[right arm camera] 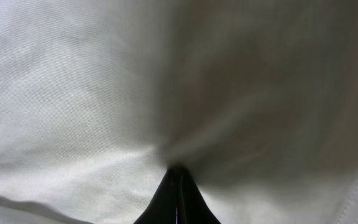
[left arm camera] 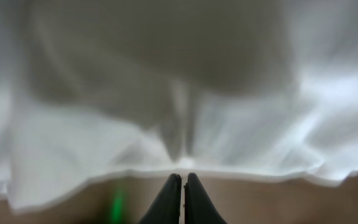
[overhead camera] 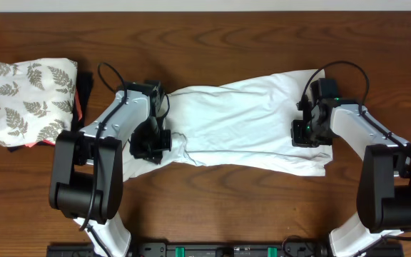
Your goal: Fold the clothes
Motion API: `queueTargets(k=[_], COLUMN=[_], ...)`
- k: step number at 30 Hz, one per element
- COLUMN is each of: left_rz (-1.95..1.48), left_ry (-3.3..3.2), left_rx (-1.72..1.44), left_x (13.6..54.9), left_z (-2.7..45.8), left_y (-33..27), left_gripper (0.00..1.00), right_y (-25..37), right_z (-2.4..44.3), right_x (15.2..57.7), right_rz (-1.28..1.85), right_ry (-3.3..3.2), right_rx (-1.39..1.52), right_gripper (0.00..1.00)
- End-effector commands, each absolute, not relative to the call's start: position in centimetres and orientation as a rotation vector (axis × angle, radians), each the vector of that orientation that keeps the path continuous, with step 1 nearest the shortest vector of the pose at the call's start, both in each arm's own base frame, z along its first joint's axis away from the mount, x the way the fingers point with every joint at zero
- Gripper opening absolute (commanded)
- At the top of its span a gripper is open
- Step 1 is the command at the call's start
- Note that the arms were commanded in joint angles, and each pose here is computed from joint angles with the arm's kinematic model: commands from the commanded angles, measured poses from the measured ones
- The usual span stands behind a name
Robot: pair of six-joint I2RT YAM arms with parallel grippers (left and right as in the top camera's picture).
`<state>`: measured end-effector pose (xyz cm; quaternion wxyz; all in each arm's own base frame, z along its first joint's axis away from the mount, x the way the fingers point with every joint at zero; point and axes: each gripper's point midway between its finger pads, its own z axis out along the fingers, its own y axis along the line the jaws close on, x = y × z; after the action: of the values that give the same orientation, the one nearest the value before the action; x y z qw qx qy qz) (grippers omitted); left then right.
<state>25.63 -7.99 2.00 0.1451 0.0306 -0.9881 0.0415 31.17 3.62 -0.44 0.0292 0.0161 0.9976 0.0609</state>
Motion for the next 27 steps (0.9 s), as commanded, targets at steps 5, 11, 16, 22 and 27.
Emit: queueTargets(k=[5, 11, 16, 22, 27], left_rz=[-0.012, -0.046, -0.089, -0.117, -0.145], left_ry=[-3.198, -3.387, -3.42, -3.299, -3.133], left_rx=[0.043, -0.048, -0.034, 0.028, 0.144], left_x=[33.4, 37.9, 38.6, 35.3, 30.8], left_z=[3.0, 3.7, 3.3, 0.3, -0.9], left_y=[-6.8, -6.8, -6.4, -5.7, -5.0], left_gripper=[0.06, 0.06, 0.06, 0.06, 0.06], right_y=[4.0, 3.9, 3.9, 3.9, 3.8], right_z=[-1.0, -1.0, -1.0, -1.0, -1.0], right_x=[31.0, 31.0, 31.0, 31.0, 31.0], right_rz=[0.197, 0.196, 0.191, 0.191, 0.184], right_ry=[3.091, 3.091, 3.091, 3.091, 3.091], right_rx=[0.046, 0.045, 0.045, 0.045, 0.041], right_gripper=[0.01, 0.01, 0.01, 0.01, 0.01])
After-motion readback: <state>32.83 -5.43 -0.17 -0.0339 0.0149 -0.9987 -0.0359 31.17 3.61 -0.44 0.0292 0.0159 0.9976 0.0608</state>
